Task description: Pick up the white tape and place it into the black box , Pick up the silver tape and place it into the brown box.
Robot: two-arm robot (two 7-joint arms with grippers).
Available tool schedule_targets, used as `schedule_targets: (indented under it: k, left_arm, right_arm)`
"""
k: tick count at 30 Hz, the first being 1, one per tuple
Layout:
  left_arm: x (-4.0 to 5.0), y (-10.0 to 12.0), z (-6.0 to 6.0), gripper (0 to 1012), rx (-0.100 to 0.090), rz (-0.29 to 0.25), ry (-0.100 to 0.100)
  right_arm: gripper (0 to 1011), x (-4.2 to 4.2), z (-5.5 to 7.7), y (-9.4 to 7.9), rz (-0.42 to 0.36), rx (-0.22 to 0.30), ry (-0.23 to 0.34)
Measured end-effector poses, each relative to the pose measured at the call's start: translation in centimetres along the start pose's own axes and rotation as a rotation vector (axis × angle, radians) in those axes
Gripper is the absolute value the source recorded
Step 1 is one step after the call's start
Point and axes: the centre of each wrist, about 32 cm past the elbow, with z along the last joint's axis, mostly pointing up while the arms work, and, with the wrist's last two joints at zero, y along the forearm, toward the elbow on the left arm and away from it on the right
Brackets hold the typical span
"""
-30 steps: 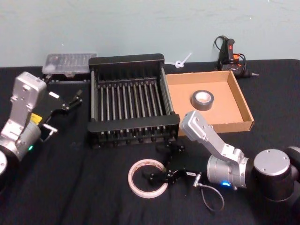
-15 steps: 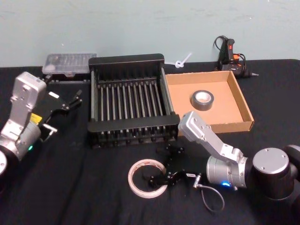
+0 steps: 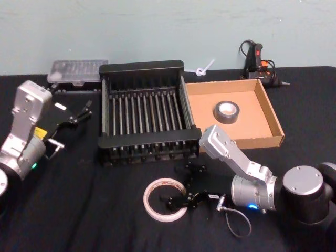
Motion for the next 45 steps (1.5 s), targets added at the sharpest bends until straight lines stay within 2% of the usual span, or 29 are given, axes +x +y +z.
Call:
schedule_targets:
  k: [4, 8, 13, 15, 18, 19, 25, 26, 28, 29, 34, 42, 45]
  left_arm:
    - [0.00, 0.00, 0.00, 1001, 0.000, 0.000, 0.000]
    - [0.00, 0.00, 0.00, 1001, 0.000, 0.000, 0.000]
    - [0.00, 0.00, 0.00, 1002, 0.000, 0.000, 0.000]
    - [0.00, 0.00, 0.00, 1002, 0.000, 0.000, 0.000]
    - [0.00, 0.00, 0.00, 1001, 0.000, 0.000, 0.000]
    - [0.00, 0.00, 0.00, 1001, 0.000, 0.000, 0.000]
    - [0.00, 0.00, 0.00, 1001, 0.000, 0.000, 0.000]
    - [0.00, 0.00, 0.00, 1001, 0.000, 0.000, 0.000]
    - [0.00, 0.00, 0.00, 1001, 0.000, 0.000, 0.000]
    - [0.00, 0.00, 0.00, 1001, 0.000, 0.000, 0.000]
    - [0.00, 0.00, 0.00, 1001, 0.000, 0.000, 0.000]
    - [0.00, 0.00, 0.00, 1001, 0.000, 0.000, 0.000]
    - [0.00, 0.00, 0.00, 1001, 0.000, 0.000, 0.000]
  right_arm:
    - [970, 0.00, -0.01, 0.00, 0.000, 0.000, 0.000]
    - [882, 0.01, -0.01, -0.01, -0.001, 0.000, 0.001]
    - [715, 0.02, -0.02, -0.01, -0.001, 0.001, 0.001]
    - [678, 0.02, -0.02, -0.01, -0.001, 0.001, 0.001]
    - [533, 0.02, -0.02, -0.01, -0.001, 0.001, 0.001]
    - [533, 0.02, -0.02, -0.01, -0.001, 0.001, 0.001]
    - [358, 0.02, -0.02, -0.01, -0.001, 0.001, 0.001]
    - [289, 0.02, -0.02, -0.01, -0.001, 0.001, 0.001]
    - [248, 0.02, -0.02, -0.01, 0.000, 0.001, 0.001]
    - [191, 0.02, -0.02, -0.01, -0.001, 0.001, 0.001]
    - [109, 0.02, -0.02, -0.01, 0.000, 0.001, 0.001]
    - [104, 0.02, -0.02, -0.01, 0.000, 0.001, 0.001]
    - [104, 0.09, 0.12, -0.23, 0.010, 0.018, -0.004]
